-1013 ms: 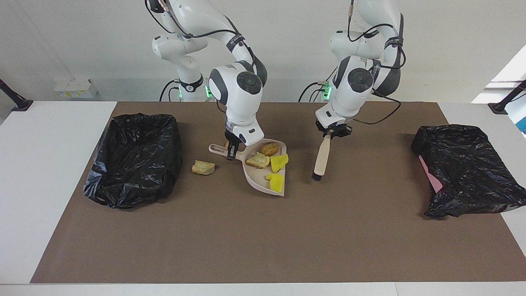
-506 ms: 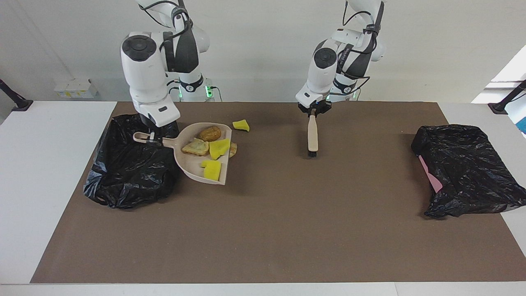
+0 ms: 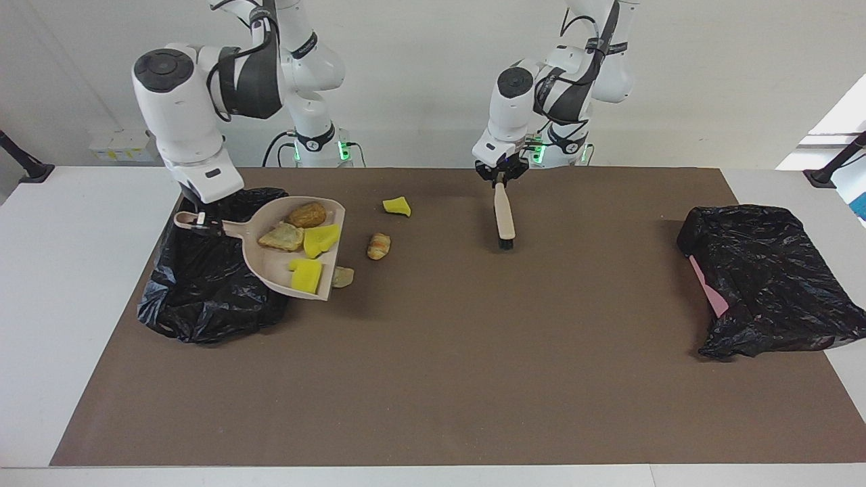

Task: Sweep and dump trash in bin

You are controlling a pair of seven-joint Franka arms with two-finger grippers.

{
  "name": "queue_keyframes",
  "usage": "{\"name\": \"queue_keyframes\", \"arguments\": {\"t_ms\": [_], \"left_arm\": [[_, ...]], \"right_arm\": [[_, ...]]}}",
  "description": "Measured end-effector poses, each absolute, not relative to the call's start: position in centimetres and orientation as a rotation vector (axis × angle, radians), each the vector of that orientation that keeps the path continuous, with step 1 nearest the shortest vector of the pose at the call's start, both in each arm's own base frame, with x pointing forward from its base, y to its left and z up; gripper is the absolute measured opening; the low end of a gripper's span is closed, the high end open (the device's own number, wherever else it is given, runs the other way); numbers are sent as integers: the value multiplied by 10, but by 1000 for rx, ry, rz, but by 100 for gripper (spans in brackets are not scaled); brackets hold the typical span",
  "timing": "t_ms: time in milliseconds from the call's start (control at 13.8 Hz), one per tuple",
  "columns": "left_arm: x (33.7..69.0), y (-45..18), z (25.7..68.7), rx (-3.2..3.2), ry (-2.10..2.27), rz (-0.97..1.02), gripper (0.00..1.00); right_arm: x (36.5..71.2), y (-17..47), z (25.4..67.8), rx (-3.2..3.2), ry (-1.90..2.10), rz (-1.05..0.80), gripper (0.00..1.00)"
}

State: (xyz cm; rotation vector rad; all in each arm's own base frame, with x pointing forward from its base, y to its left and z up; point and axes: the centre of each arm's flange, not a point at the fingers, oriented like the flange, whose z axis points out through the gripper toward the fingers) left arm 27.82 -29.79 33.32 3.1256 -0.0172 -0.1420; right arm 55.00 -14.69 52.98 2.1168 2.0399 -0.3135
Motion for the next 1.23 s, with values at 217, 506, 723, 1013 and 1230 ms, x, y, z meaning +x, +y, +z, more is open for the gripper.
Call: {"name": "queue_keyframes", "arguments": {"t_ms": [217,506,723,1013,1230], "left_arm": [[316,-290,354,3086,70,-91,80],[390,-251,387,3043,84,-17,100],[445,-230,402,3051,97,-15,100],[520,-206,421,3025,114,60,100],[557,-176,438,3024,45,77,100]], "right_arm": [[548,-160,529,1989,1998,-386,32],[529,-145,512,1767,2022,-469,32],[520,-114,511,1594,2059,-557,32],[512,-102,514,1490,2052,-621,32],[512,-106,517,1463,1967,-670,32]]}}
